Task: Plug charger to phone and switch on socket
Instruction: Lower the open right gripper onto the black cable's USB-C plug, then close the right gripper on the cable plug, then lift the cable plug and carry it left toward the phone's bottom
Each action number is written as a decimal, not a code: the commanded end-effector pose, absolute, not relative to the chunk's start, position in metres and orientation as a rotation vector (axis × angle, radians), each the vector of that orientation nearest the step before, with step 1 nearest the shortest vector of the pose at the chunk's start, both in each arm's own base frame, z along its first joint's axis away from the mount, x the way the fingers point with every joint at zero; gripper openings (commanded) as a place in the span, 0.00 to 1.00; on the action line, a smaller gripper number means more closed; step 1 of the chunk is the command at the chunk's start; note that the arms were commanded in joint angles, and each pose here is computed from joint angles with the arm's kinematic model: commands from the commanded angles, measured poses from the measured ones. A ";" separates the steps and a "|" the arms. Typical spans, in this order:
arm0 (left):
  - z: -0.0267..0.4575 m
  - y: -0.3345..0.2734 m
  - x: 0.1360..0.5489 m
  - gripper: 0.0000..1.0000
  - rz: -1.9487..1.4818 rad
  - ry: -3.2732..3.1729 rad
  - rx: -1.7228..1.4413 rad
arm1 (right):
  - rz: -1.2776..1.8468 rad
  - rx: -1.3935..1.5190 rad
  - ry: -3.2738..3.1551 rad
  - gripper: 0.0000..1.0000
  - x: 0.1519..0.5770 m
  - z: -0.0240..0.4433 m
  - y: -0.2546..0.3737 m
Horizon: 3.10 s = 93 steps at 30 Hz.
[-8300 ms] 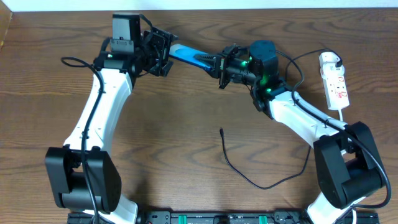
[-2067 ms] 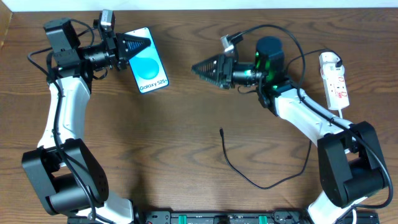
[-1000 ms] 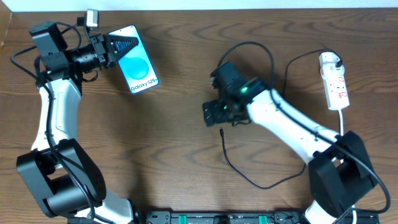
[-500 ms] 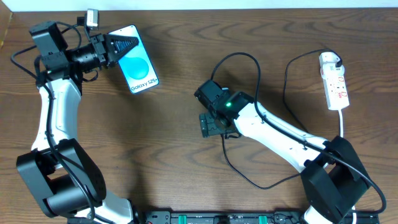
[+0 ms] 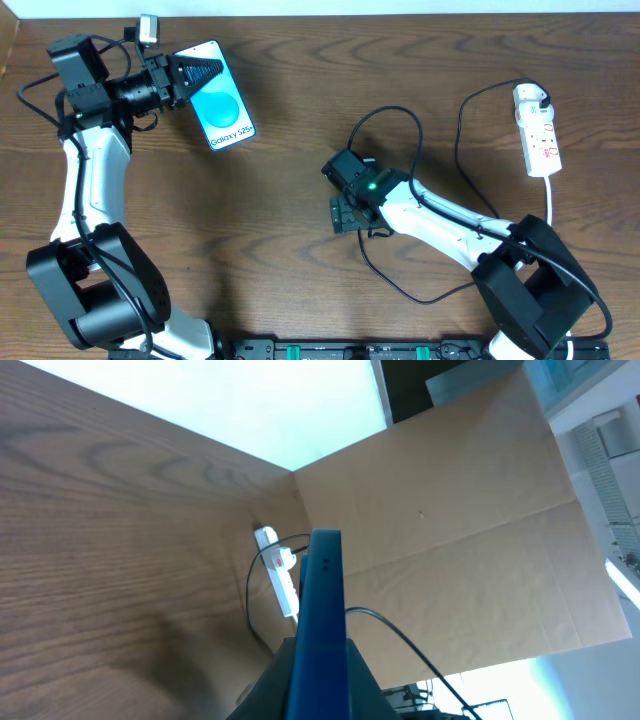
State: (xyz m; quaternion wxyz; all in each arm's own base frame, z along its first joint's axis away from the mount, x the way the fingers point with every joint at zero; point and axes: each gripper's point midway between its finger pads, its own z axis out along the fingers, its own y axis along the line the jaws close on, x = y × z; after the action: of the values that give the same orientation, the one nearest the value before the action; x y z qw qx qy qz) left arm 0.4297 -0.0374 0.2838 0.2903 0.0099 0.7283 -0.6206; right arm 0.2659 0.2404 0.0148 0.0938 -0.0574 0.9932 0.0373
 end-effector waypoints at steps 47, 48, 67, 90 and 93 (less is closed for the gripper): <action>0.287 -0.037 0.428 0.07 -1.661 1.930 0.054 | 0.154 -0.176 2.980 0.13 0.256 -0.007 0.245; 0.287 -0.037 0.428 0.07 -1.661 1.930 0.054 | 0.154 -0.176 2.979 0.10 0.256 -0.007 0.245; 0.287 -0.037 0.428 0.07 -1.662 1.930 0.053 | 0.269 -0.141 2.984 0.01 0.264 0.001 0.255; 0.284 -0.033 0.434 0.07 -1.659 1.958 -0.045 | 1.781 -0.635 2.363 0.01 0.290 0.141 0.351; 0.291 -0.032 0.439 0.07 -1.660 1.948 -0.061 | 1.791 -0.635 2.305 0.01 0.297 0.151 0.355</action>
State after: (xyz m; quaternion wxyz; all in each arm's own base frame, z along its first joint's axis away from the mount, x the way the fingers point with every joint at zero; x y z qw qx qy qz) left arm 0.4355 -0.0347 0.2843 0.2940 -0.0050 0.7318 -0.6148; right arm 0.3011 0.3511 0.1383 0.0896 -0.1974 0.7926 0.5699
